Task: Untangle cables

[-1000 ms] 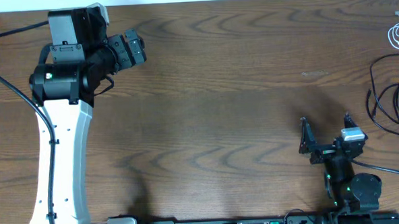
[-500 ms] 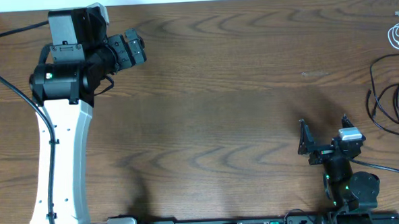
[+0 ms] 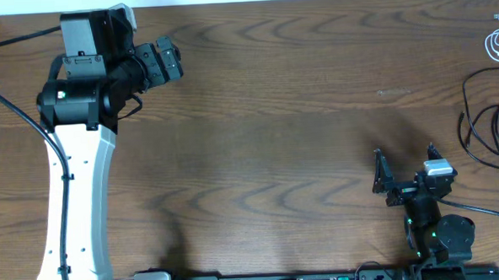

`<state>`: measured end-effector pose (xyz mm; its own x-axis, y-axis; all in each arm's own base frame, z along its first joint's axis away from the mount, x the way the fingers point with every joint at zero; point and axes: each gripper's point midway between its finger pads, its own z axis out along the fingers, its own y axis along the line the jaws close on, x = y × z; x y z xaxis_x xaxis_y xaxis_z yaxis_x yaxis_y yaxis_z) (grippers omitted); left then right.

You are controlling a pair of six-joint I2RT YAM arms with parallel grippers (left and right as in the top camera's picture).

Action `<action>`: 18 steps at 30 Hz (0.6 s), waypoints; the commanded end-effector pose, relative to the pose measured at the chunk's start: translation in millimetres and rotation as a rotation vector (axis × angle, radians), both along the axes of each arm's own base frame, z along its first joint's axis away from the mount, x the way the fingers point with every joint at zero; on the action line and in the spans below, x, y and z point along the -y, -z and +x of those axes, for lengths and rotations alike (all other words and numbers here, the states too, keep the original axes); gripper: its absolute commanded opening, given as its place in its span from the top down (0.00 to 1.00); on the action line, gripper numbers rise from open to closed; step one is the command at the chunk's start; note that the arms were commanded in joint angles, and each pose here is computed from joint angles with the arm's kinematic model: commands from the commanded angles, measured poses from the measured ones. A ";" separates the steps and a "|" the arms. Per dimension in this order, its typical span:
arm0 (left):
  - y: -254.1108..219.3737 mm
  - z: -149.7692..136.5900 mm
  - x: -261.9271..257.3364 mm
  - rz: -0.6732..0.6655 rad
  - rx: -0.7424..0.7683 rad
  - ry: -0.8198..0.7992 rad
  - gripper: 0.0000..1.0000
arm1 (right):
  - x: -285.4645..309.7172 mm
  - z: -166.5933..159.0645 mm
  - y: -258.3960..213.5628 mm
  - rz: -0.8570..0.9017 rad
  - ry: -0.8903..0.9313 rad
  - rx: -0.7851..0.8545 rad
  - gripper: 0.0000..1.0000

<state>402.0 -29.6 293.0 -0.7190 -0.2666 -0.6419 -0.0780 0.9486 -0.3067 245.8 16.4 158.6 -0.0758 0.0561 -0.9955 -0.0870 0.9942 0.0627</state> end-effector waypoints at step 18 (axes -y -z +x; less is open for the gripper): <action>27.5 -122.5 -30.4 0.207 0.355 -0.068 0.00 | 0.9 -0.2 0.2 0.010 0.002 0.002 0.01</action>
